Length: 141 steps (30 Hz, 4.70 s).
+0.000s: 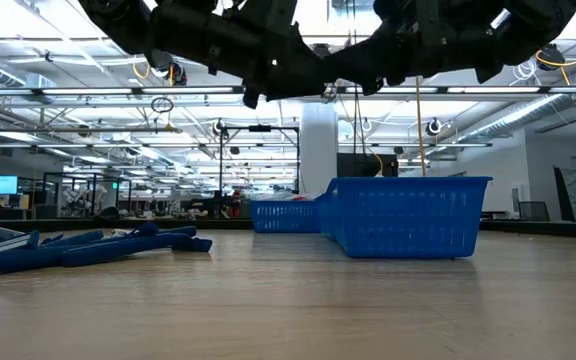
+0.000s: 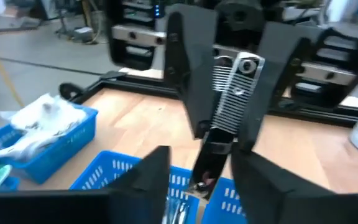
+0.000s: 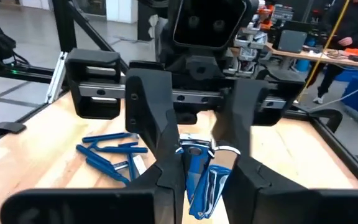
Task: Pick & Place Travel size toiletries
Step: Put the nail clipper into the center blue bin
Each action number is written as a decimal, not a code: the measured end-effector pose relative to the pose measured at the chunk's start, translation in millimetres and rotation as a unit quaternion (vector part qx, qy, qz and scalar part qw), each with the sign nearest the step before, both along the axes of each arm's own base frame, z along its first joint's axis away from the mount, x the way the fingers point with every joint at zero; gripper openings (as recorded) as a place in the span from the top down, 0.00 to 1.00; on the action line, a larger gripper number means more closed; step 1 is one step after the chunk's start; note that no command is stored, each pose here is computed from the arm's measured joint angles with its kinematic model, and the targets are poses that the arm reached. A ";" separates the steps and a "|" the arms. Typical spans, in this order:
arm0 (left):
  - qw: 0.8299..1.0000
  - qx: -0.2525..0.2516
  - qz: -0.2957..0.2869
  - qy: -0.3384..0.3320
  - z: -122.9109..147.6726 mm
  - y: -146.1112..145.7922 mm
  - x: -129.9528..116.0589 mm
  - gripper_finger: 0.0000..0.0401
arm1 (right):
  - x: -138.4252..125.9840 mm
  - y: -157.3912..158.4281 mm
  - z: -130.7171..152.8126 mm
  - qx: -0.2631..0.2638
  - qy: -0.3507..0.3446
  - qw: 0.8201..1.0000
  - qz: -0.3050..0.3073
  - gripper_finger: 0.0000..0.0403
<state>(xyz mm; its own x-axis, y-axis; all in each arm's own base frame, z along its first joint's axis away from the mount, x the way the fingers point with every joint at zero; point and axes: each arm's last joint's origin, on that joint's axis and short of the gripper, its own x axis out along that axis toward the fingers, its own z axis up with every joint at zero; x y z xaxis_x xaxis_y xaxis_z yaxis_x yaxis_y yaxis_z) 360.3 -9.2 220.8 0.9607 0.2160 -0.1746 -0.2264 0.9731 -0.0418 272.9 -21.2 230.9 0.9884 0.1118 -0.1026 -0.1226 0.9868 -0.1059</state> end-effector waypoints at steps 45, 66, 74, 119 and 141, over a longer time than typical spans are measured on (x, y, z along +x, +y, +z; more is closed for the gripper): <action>0.929 -0.104 0.094 0.343 -39.0 0.1 -53.5 0.26 | -20.4 -50.3 -41.1 0.080 0.212 0.961 -0.160 0.41; 0.803 -0.254 0.148 0.518 -95.7 5.9 -116.7 0.26 | -20.1 -50.0 -40.7 0.090 0.209 0.960 -0.162 0.42; 0.790 -0.265 0.144 0.533 -96.9 8.0 -119.9 0.41 | -20.9 -49.8 -42.0 0.090 0.217 0.958 -0.162 0.42; 0.995 0.058 0.036 0.067 8.2 -1.0 -55.6 0.90 | -2.1 -26.8 -6.5 0.026 0.027 0.994 -0.099 0.43; 0.998 0.064 -0.016 -0.019 5.6 -3.2 -24.9 0.89 | 2.0 -2.0 7.0 0.026 -0.041 0.999 -0.022 0.33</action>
